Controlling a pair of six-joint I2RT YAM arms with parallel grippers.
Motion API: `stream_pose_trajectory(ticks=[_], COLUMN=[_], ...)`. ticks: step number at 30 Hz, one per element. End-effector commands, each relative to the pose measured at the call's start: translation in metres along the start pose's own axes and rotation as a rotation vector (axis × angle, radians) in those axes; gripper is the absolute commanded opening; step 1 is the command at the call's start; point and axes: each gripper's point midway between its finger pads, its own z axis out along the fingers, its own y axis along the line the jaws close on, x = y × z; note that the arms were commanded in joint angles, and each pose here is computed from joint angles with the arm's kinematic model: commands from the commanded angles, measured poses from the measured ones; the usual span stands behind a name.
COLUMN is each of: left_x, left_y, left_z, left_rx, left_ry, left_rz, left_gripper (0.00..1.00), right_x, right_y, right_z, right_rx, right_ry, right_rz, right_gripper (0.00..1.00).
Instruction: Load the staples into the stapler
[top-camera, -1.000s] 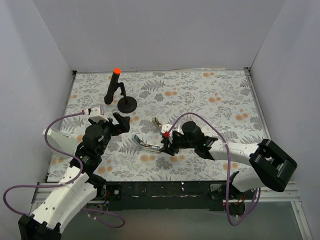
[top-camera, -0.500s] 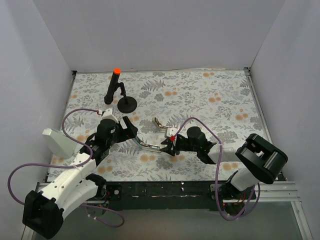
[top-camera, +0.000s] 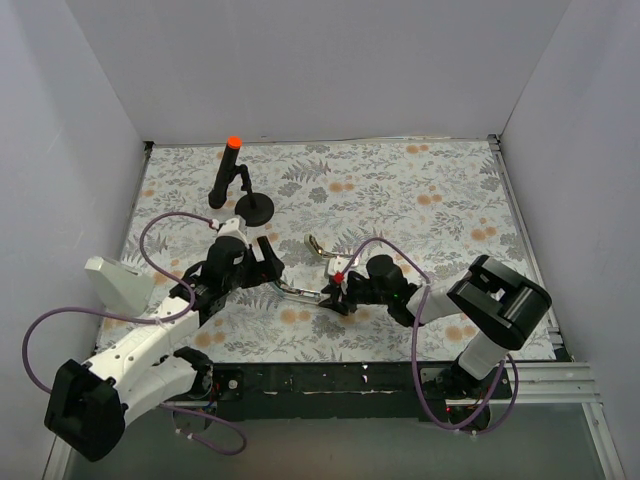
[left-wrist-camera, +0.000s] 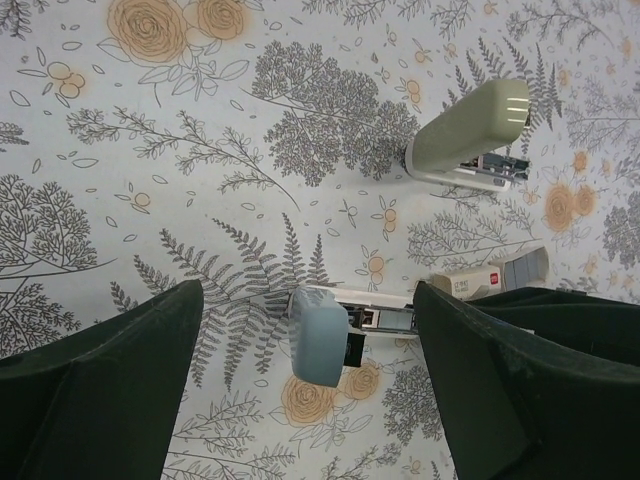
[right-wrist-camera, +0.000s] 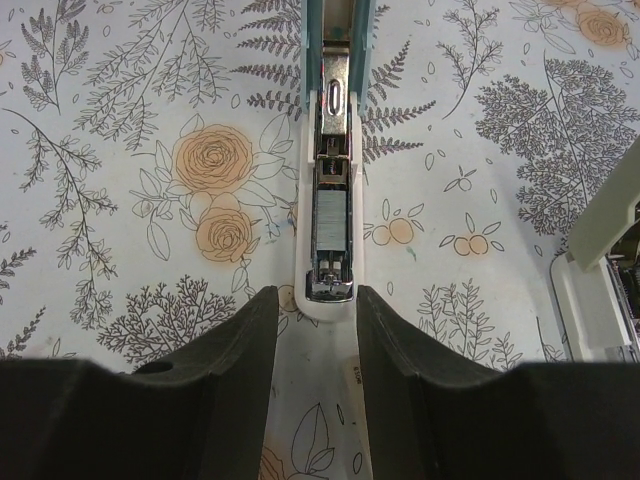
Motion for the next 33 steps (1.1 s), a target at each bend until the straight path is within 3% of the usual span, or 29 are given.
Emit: stream_pose_trajectory(ticks=[1, 6, 23, 29, 33], left_x=[-0.005, 0.002, 0.008, 0.015, 0.019], left_y=[-0.01, -0.012, -0.021, -0.026, -0.032], left_z=[0.001, 0.003, -0.001, 0.001, 0.001], left_rx=[-0.019, -0.088, -0.119, -0.113, -0.1], left_ry=[-0.012, -0.038, -0.055, -0.033, -0.024], left_rz=[0.035, 0.1, 0.157, 0.177, 0.185], left_gripper=[0.86, 0.85, 0.62, 0.49, 0.33], right_x=[-0.022, -0.019, -0.018, -0.018, -0.018], right_y=[-0.013, -0.012, -0.008, -0.007, -0.009], right_z=[0.009, 0.012, 0.016, 0.017, 0.018], right_rx=[0.023, 0.007, -0.024, -0.028, -0.025], right_ry=[-0.064, -0.06, -0.053, -0.051, -0.05], right_rz=[-0.03, -0.016, -0.001, 0.003, 0.006], right_gripper=[0.44, 0.42, 0.21, 0.13, 0.08])
